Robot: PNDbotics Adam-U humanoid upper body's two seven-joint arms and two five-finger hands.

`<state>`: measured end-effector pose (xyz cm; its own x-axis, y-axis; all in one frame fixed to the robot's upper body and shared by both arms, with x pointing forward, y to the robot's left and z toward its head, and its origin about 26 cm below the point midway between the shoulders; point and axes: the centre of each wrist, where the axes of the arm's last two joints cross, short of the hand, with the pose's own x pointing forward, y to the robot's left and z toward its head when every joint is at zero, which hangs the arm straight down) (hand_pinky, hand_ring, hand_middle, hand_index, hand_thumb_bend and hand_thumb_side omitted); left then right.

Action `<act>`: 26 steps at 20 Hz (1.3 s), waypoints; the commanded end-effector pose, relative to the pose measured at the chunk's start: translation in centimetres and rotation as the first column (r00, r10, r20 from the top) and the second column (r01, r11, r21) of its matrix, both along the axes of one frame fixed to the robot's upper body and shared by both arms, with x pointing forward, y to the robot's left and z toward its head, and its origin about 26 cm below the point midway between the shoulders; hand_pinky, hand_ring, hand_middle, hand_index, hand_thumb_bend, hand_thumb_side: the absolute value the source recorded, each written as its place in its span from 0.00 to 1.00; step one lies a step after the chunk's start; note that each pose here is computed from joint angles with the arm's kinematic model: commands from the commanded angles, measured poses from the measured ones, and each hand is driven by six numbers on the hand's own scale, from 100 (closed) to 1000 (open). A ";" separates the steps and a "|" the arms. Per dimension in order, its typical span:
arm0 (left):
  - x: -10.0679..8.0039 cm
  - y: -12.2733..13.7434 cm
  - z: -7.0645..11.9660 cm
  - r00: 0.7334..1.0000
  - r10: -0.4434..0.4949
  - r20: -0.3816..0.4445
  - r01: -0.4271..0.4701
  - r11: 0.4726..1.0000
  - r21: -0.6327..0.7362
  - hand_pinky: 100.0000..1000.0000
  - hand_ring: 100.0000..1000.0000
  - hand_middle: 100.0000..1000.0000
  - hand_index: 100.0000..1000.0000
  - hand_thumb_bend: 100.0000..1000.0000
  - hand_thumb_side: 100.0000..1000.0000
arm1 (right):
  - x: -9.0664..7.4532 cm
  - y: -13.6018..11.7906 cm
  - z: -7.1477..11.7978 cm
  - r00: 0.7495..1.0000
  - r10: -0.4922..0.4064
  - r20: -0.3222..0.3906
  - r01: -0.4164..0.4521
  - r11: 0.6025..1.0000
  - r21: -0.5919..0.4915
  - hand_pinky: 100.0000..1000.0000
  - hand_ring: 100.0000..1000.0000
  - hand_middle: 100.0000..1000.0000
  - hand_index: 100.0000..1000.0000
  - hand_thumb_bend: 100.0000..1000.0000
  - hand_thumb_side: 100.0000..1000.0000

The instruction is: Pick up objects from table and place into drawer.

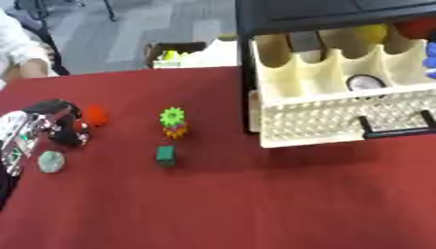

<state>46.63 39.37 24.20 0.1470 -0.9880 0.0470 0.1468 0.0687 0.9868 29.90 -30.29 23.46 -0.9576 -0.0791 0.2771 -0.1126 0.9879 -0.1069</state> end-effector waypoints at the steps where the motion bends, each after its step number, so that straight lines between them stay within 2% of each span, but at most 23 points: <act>1: -0.2 0.4 1.7 0.999 0.002 0.033 -0.002 1.000 -0.010 0.43 0.41 0.22 0.48 0.00 0.23 | -0.3 -0.2 0.7 1.000 -0.002 0.015 0.002 1.000 0.000 0.62 0.70 0.62 0.80 0.00 1.00; 12: -0.4 -0.2 3.2 0.995 -0.032 0.100 0.036 0.999 -0.038 0.41 0.39 0.19 0.44 0.00 0.20 | -0.3 -0.2 0.6 1.000 -0.004 -0.005 0.004 1.000 0.017 0.62 0.70 0.63 0.80 0.00 1.00; 13: -0.4 -0.2 3.3 0.994 -0.035 0.108 0.039 0.998 -0.040 0.40 0.38 0.18 0.44 0.00 0.23 | -0.3 -0.2 0.5 1.000 -0.004 -0.007 0.004 1.000 0.018 0.62 0.70 0.63 0.80 0.00 1.00; 14: -0.4 -0.3 3.4 0.993 -0.038 0.116 0.043 0.998 -0.042 0.40 0.38 0.18 0.43 0.00 0.19 | -0.3 -0.3 0.5 1.000 -0.003 -0.010 0.003 1.000 0.019 0.62 0.70 0.63 0.80 0.00 1.00; 17: -0.4 -0.7 3.8 0.990 -0.053 0.130 0.059 0.997 -0.047 0.40 0.37 0.18 0.43 0.00 0.19 | -0.3 -0.3 0.5 1.000 -0.003 -0.016 0.003 1.000 0.024 0.62 0.70 0.63 0.80 0.00 1.00; 22: -0.5 -2.1 5.2 0.979 -0.117 0.166 0.129 0.989 -0.066 0.39 0.37 0.17 0.42 0.00 0.18 | -0.4 -0.4 0.4 1.000 -0.004 -0.027 0.005 0.999 0.033 0.62 0.71 0.63 0.80 0.00 1.00; 26: -0.8 -4.2 7.2 0.955 -0.211 0.209 0.226 0.973 -0.052 0.39 0.36 0.17 0.41 0.00 0.18 | -0.4 -0.5 0.4 0.999 -0.003 -0.039 0.004 0.999 0.037 0.62 0.71 0.63 0.80 0.00 1.00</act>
<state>46.34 35.42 29.11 -0.0605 -0.9879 0.1431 0.0154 0.1424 0.9897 29.76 -30.58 23.02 -0.9401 -0.0900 0.3288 -0.1139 0.9920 -0.0539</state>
